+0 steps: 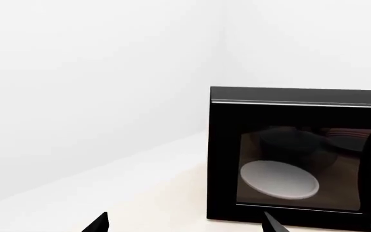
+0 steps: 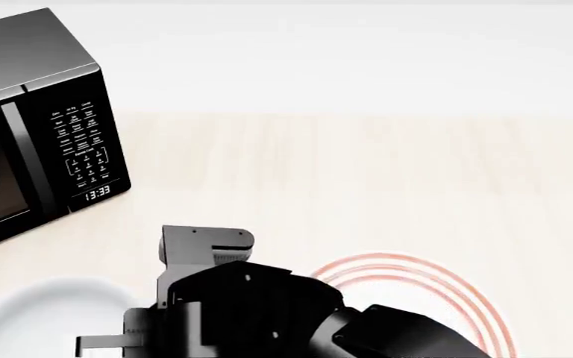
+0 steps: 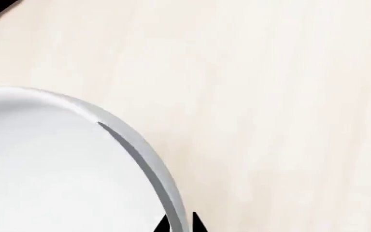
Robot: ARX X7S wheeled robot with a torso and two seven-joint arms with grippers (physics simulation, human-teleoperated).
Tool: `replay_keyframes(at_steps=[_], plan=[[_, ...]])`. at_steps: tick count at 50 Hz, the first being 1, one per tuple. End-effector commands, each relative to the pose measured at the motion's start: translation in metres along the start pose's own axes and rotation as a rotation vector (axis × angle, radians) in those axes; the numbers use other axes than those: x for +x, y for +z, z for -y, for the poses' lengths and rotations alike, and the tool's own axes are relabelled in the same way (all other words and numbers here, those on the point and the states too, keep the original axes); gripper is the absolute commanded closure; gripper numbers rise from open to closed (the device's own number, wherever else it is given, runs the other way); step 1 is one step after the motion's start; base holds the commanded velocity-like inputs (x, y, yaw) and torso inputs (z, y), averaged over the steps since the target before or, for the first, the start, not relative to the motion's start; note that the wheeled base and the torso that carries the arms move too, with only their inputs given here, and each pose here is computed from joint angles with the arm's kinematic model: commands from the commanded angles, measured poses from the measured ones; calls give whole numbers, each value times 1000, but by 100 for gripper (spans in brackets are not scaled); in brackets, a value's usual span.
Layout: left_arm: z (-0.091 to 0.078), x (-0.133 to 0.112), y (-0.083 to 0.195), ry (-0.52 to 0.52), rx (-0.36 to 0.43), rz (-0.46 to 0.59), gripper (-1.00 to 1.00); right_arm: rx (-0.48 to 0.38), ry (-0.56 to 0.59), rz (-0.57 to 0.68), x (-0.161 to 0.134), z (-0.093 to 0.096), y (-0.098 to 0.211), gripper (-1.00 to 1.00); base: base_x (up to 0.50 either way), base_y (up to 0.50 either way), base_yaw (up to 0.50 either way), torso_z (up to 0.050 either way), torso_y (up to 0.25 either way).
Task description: Put the white bowl to the right of the plate.
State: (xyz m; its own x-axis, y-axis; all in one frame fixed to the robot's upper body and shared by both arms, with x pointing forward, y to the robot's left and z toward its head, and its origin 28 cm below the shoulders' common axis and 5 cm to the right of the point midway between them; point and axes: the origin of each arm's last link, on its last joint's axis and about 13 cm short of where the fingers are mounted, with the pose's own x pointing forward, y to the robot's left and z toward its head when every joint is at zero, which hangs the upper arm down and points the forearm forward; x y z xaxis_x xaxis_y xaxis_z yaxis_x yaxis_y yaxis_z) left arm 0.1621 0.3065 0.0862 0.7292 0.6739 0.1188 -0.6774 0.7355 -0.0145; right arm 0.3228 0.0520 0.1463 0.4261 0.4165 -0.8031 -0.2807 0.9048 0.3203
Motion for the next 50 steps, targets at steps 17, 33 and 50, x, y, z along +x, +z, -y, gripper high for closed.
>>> replay_keyframes(at_steps=[17, 33, 50], plan=[[1, -2, 1, -5, -4, 8, -100, 36, -131, 177, -32, -18, 41, 100, 0, 0, 0, 0, 0], [0, -2, 0, -5, -2, 8, -100, 109, -176, 274, -81, -20, 40, 100, 0, 0, 0, 0, 1], [2, -1, -1, -3, 4, 5, -100, 373, -289, 325, -134, 26, 57, 100, 0, 0, 0, 0, 0]])
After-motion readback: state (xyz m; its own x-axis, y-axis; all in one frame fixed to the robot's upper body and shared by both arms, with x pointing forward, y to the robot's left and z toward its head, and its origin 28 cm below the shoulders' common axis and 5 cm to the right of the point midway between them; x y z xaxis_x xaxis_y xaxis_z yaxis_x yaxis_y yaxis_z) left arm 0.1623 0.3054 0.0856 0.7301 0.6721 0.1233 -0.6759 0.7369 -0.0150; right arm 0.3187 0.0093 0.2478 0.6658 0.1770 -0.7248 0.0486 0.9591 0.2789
